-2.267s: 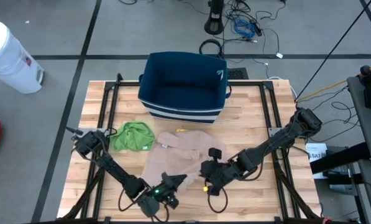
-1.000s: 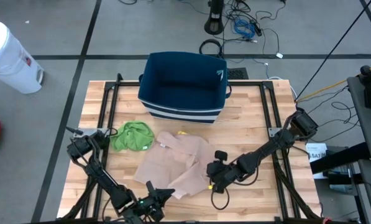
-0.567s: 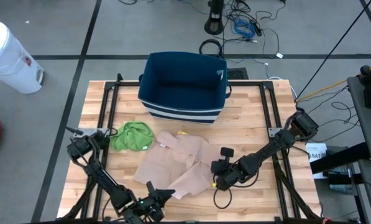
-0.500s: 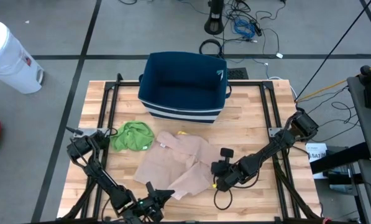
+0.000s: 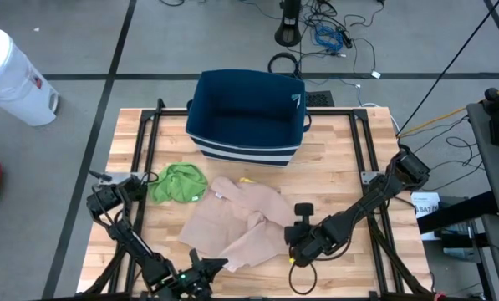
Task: Fold towel
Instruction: Fold the brown towel
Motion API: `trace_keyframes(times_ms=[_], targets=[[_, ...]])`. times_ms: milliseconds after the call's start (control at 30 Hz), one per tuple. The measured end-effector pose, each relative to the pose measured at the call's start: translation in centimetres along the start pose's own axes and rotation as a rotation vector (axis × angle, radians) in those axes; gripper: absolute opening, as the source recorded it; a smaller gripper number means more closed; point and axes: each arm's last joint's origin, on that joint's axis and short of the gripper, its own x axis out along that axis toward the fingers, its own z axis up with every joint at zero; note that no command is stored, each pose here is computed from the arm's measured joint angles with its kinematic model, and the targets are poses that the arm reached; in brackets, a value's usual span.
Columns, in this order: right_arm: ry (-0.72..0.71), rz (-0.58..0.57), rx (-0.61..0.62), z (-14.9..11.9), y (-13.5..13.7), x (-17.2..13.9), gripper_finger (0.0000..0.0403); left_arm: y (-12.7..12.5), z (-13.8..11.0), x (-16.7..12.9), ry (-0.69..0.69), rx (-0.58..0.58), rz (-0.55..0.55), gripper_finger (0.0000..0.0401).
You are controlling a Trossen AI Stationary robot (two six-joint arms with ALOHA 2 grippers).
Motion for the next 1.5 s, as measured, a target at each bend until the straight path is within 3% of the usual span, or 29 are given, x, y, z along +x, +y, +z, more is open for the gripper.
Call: trace_keyframes(times_ms=[100,267,433,567,867,1067,1500], targets=[[0.039,-0.012,-0.019,-0.3,-0.1,-0.2,0.0002,-0.2,-0.3,-0.2,0.007,-0.020,-0.005,0.0000],[-0.020,0.088,-0.049,0.3,0.8,-0.5,0.0015,-0.6,-1.0,-0.6,0.017,-0.024,-0.018,0.0000],[0.162,-0.102,-0.035,-1.9,-0.7,-0.8,0.0016,-0.8,-1.6,-0.9,0.030,-0.048,-0.026,0.0000],[0.215,-0.131,0.027,-2.5,-0.9,-0.9,0.0016,-0.9,-1.7,-0.9,0.026,-0.055,-0.059,0.0000],[0.170,-0.080,0.056,-2.3,-0.1,-1.0,0.0016,-0.8,-1.7,-0.6,0.030,-0.057,-0.082,0.0000],[0.108,-0.031,0.091,-1.7,0.4,-0.8,0.0016,0.7,-1.0,0.0,0.024,-0.177,-0.193,0.0000],[-0.087,0.125,0.196,0.4,1.8,-0.9,0.0016,3.2,-2.1,1.9,0.120,-0.119,-0.245,0.0000]])
